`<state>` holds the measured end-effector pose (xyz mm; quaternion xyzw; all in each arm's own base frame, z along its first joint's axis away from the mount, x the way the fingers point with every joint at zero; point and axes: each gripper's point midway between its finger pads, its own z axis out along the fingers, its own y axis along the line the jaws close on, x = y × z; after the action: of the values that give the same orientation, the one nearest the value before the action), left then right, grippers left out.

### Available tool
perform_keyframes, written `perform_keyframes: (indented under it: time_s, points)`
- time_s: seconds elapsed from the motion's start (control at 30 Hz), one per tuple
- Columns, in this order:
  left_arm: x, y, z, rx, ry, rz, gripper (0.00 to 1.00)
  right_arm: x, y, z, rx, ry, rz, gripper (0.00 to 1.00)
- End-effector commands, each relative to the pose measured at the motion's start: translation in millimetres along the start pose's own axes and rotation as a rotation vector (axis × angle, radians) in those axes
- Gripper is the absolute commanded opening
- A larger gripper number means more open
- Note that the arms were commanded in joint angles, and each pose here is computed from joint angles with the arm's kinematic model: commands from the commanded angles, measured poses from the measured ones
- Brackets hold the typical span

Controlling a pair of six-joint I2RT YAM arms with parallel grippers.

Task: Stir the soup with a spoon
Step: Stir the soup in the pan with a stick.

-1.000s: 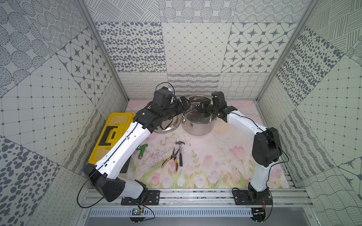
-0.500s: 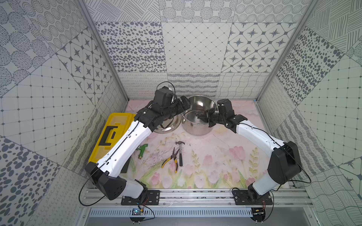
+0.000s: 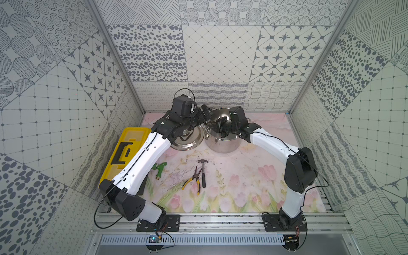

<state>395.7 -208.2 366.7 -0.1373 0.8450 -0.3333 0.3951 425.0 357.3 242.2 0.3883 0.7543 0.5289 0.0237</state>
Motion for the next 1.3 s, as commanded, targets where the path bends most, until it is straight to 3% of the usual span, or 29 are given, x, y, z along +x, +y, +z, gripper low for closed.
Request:
perform_keyframes:
  time_s: [0.0,0.23,0.57,0.87,1.07,1.27]
  points:
    - [-9.4,-18.1,-2.1,0.085,-0.021,0.026,0.99,-17.3,29.8,-7.2,-0.083,-0.032,-0.015,0.00]
    - [-3.4,-16.4,1.7,0.099,-0.007,0.011,0.99,-59.1,25.2,-42.1,-0.091,-0.106,0.000,0.00]
    - [-1.4,-18.1,11.9,0.114,0.009,0.010,1.00,-31.1,-29.1,-77.8,-0.026,-0.091,0.013,0.00]
    - [-0.7,-18.4,17.8,0.113,0.018,0.000,1.00,21.8,-16.3,-38.7,-0.040,0.017,-0.031,0.00]
    - [0.5,-16.5,13.6,0.110,0.017,-0.009,1.00,10.4,11.3,-9.1,-0.068,0.017,-0.041,0.00]
    - [1.5,-13.9,8.4,0.106,0.008,-0.014,0.99,-26.4,35.8,-8.4,-0.110,-0.025,-0.016,0.00]
